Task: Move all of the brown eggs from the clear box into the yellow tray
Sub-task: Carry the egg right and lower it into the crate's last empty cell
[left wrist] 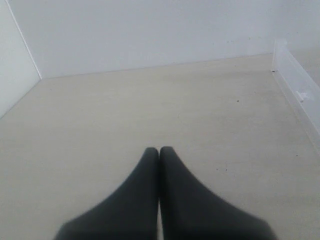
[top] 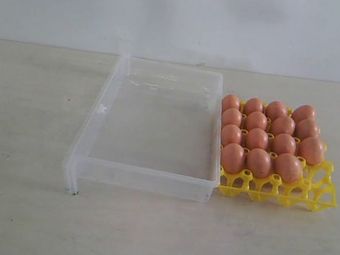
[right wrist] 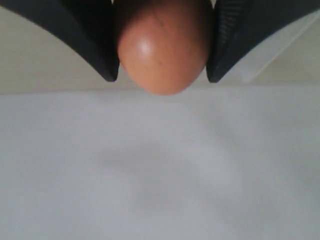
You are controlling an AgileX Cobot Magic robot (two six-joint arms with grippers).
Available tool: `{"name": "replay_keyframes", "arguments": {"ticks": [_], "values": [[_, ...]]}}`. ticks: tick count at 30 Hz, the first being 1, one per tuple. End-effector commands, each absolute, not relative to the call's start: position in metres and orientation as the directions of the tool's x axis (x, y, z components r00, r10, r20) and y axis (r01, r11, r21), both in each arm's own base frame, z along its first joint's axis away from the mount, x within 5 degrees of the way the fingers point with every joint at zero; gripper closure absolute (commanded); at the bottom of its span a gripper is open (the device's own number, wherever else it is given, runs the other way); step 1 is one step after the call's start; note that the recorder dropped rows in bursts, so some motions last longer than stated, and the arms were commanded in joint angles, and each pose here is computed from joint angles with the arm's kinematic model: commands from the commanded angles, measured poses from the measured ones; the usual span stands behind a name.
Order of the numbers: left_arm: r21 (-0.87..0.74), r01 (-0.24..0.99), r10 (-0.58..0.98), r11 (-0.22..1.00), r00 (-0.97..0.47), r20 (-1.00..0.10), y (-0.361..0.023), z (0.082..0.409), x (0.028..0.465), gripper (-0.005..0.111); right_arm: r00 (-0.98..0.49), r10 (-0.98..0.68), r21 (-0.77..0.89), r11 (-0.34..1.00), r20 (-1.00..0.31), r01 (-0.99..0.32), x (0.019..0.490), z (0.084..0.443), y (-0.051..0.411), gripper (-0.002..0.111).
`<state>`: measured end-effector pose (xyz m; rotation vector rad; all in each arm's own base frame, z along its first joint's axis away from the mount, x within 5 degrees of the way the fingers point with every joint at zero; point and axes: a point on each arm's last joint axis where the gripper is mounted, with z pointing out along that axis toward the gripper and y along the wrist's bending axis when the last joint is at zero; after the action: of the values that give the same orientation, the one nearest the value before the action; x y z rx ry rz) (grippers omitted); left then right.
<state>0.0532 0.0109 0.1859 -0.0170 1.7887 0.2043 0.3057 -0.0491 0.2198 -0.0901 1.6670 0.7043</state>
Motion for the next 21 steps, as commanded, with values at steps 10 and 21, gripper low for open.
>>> {"name": "replay_keyframes", "arguments": {"ticks": [10,21], "values": [[0.127,-0.118,0.098,0.985,-0.227,-0.969,0.011,0.186,0.054,0.111,-0.557,-0.097,0.243,0.829,-0.825,-0.504,0.291,0.171,-0.034,0.109],[0.127,-0.118,0.098,0.985,-0.227,-0.969,0.011,0.186,0.054,0.111,-0.646,-0.093,0.317,0.813,-0.758,-0.489,0.294,0.134,-0.035,0.109]]}}
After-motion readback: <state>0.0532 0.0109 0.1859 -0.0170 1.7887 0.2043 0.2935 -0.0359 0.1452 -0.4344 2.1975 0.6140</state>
